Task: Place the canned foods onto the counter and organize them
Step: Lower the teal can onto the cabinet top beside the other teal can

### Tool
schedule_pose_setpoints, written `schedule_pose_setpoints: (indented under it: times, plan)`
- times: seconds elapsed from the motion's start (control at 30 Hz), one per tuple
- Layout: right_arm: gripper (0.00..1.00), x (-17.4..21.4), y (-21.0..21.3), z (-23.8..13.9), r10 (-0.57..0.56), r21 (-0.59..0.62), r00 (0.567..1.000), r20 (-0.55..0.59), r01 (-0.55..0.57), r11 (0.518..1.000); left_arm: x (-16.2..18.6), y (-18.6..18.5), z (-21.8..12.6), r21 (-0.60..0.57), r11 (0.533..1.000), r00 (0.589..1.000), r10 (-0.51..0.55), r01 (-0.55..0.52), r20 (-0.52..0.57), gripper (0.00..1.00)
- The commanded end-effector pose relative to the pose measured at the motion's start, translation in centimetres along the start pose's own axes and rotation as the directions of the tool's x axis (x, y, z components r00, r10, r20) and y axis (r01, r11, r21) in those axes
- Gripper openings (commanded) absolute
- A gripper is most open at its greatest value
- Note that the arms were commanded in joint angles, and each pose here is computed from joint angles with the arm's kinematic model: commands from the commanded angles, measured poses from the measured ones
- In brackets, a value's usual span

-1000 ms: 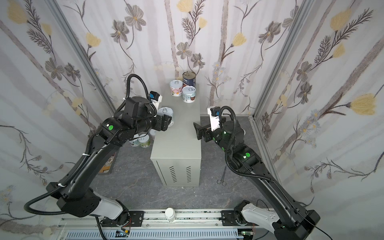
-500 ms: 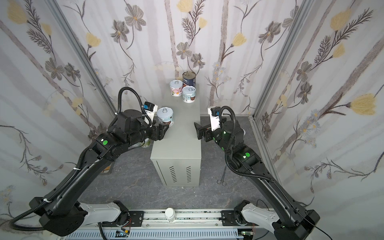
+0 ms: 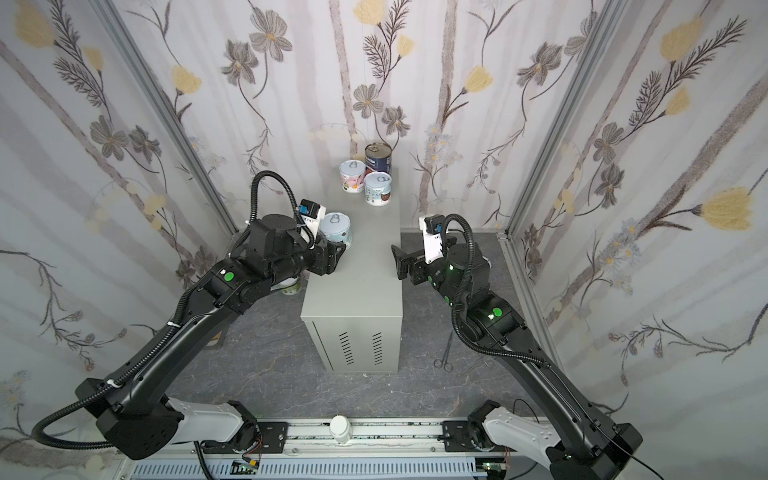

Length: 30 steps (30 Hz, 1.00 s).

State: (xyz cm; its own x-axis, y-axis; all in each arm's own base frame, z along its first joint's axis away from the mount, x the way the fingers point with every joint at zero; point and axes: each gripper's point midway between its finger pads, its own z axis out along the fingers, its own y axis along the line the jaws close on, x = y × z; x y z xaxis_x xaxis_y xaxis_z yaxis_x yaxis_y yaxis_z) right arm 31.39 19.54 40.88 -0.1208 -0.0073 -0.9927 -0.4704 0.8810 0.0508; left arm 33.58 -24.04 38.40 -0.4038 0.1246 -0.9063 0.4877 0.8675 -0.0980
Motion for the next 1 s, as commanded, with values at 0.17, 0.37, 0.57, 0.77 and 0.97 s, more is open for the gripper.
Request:
schedule_pose_setpoints:
  times: [0.17,0.37,0.57,0.77,0.97]
  plan:
    - [1.0,0.1,-0.3,0.1,-0.001,0.019,1.0,0.015,0.001,1.0,-3.0,1.5,0.9,-0.056,0.998,0.996,-0.015,0.02,0.089,0.72]
    - [1.0,0.0,-0.2,0.2,-0.007,0.015,1.0,0.012,0.007,1.0,-3.4,1.6,2.2,-0.037,0.999,0.997,-0.011,0.013,0.074,0.72]
    - [1.0,0.2,-0.2,0.3,-0.007,0.012,1.0,0.01,0.007,1.0,-3.8,2.0,4.2,-0.038,0.999,0.999,-0.001,0.003,0.053,0.71]
    - [1.0,0.6,-0.4,0.2,-0.006,0.021,1.0,0.005,0.006,1.0,-4.3,3.3,6.2,-0.063,0.998,1.0,0.0,0.002,0.026,0.69]
    - [1.0,0.7,-0.4,0.2,-0.011,0.02,1.0,0.005,0.011,1.0,-4.7,4.2,7.9,-0.065,0.998,1.0,-0.004,0.006,0.021,0.69]
